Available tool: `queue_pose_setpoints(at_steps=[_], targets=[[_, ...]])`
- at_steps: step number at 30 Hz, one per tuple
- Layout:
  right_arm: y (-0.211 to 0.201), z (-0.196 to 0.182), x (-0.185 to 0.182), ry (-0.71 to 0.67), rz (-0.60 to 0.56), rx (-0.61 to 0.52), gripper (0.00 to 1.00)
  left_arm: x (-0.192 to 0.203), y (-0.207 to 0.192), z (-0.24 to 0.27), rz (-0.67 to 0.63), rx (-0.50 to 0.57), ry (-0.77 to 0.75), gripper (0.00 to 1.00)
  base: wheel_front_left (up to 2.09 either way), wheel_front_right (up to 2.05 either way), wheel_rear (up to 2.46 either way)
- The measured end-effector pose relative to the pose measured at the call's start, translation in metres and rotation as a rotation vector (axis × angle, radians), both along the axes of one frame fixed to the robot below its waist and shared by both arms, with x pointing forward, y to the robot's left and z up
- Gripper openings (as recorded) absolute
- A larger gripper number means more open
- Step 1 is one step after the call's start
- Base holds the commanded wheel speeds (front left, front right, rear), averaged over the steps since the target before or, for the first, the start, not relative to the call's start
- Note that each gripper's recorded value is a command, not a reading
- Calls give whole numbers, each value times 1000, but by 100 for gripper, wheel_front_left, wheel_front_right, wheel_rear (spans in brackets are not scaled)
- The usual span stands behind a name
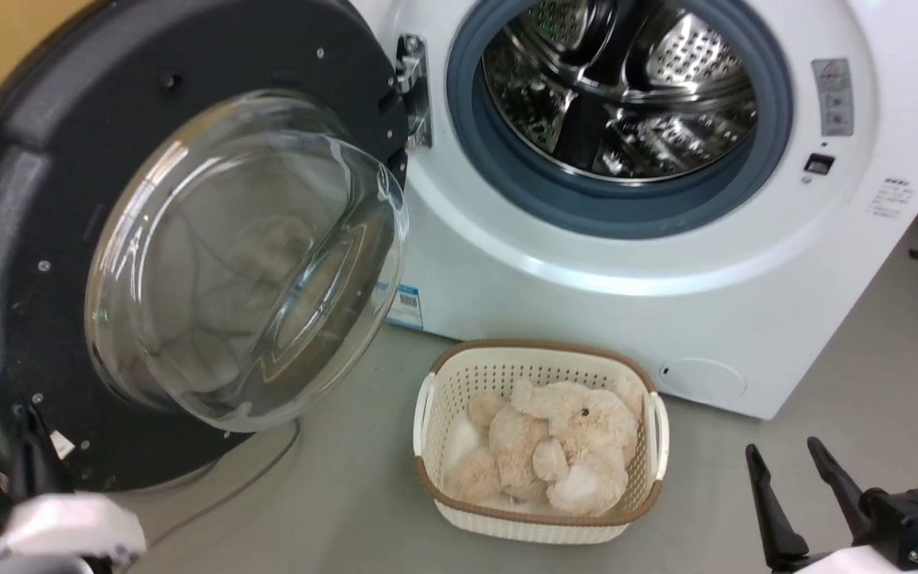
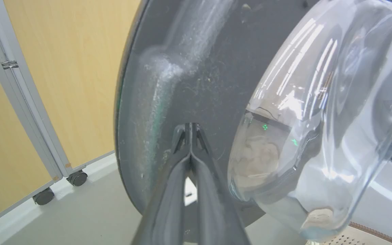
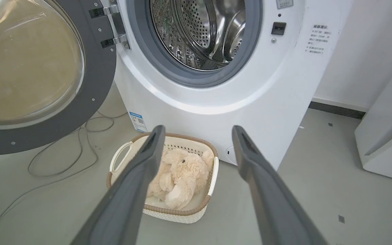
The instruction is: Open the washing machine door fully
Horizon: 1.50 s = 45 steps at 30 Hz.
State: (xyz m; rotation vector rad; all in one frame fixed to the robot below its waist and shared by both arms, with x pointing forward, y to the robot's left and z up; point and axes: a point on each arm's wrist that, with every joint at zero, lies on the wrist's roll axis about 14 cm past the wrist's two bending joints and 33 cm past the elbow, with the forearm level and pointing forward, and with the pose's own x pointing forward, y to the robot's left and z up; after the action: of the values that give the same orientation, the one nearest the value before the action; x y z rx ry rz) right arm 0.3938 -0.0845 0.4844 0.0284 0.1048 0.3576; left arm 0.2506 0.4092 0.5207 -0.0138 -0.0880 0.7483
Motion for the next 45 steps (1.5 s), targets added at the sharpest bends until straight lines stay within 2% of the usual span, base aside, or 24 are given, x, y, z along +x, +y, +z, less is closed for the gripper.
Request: queue_pose_setpoints(at_steps=[4, 9, 10, 12, 13, 22, 23, 24, 28, 37, 45], targets=[[-4, 6, -4, -21, -11, 3, 100, -6, -25, -14, -49, -14, 24, 0, 0, 0, 0], [-9, 11, -8, -35, -24, 2, 100, -11, -64, -36, -123, -90, 40, 0, 0, 0, 0], [-10, 12, -9, -39, -27, 3, 100, -10, -71, -37, -141, -99, 38, 9, 0, 0, 0], [-11, 14, -10, -45, -32, 3, 100, -6, -85, -39, -183, -105, 44, 56, 0, 0, 0], [-12, 14, -11, -47, -33, 3, 100, -4, -92, -37, -208, -92, 44, 99, 0, 0, 0], [-30, 21, -22, -69, -84, 3, 100, 31, -156, -26, -421, -69, 21, 100, 0, 0, 0], [-33, 22, -23, -69, -93, 3, 100, 35, -163, -26, -450, -70, 20, 100, 0, 0, 0], [-43, 22, -28, -68, -124, 2, 100, 50, -186, -25, -536, -68, 19, 100, 0, 0, 0], [-60, 22, -35, -69, -175, 0, 100, 69, -211, -23, -635, -58, 23, 100, 0, 0, 0], [-87, 23, -51, -71, -261, 2, 100, 88, -245, -28, -756, -19, 57, 100, 0, 0, 0], [-92, 22, -54, -70, -279, 2, 100, 95, -252, -26, -782, 9, 62, 100, 0, 0, 0]])
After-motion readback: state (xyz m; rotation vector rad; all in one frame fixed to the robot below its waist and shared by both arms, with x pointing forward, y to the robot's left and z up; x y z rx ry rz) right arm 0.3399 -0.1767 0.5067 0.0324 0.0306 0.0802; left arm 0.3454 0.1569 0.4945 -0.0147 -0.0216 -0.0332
